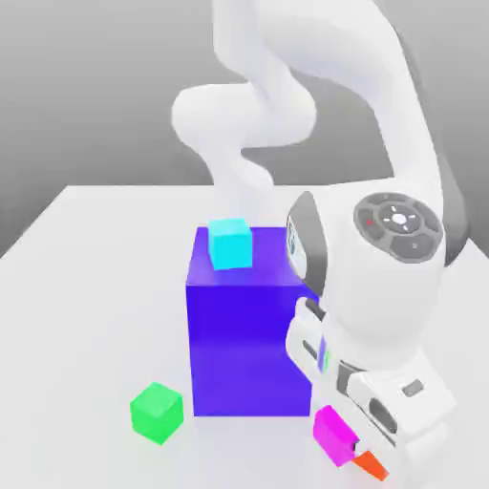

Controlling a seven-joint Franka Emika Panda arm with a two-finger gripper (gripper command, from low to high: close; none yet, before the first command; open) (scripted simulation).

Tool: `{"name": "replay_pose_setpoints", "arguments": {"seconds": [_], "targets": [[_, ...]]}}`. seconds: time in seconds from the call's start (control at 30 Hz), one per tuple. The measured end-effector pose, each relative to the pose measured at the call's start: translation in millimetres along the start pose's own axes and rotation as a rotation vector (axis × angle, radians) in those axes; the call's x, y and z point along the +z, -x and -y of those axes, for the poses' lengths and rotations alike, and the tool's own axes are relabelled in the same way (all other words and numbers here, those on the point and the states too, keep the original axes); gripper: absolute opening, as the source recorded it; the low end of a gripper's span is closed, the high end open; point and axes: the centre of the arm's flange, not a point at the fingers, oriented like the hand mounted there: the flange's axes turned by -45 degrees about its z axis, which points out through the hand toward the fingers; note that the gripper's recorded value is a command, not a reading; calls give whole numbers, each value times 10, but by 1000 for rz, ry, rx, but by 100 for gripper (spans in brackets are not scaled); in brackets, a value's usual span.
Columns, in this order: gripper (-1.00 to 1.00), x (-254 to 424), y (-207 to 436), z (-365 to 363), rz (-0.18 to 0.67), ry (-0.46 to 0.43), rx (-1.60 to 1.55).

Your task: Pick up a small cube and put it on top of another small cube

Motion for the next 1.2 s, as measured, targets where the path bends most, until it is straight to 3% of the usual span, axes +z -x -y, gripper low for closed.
{"name": "replay_pose_setpoints", "arguments": {"seconds": [0.63, 0.93, 1.2], "targets": [[-100, -618, 1557, 882, 20, 50, -179], [-100, -1, 1357, 1490, -63, 9, -187], [-100, -6, 1132, 1983, 2, 89, -156]]}}
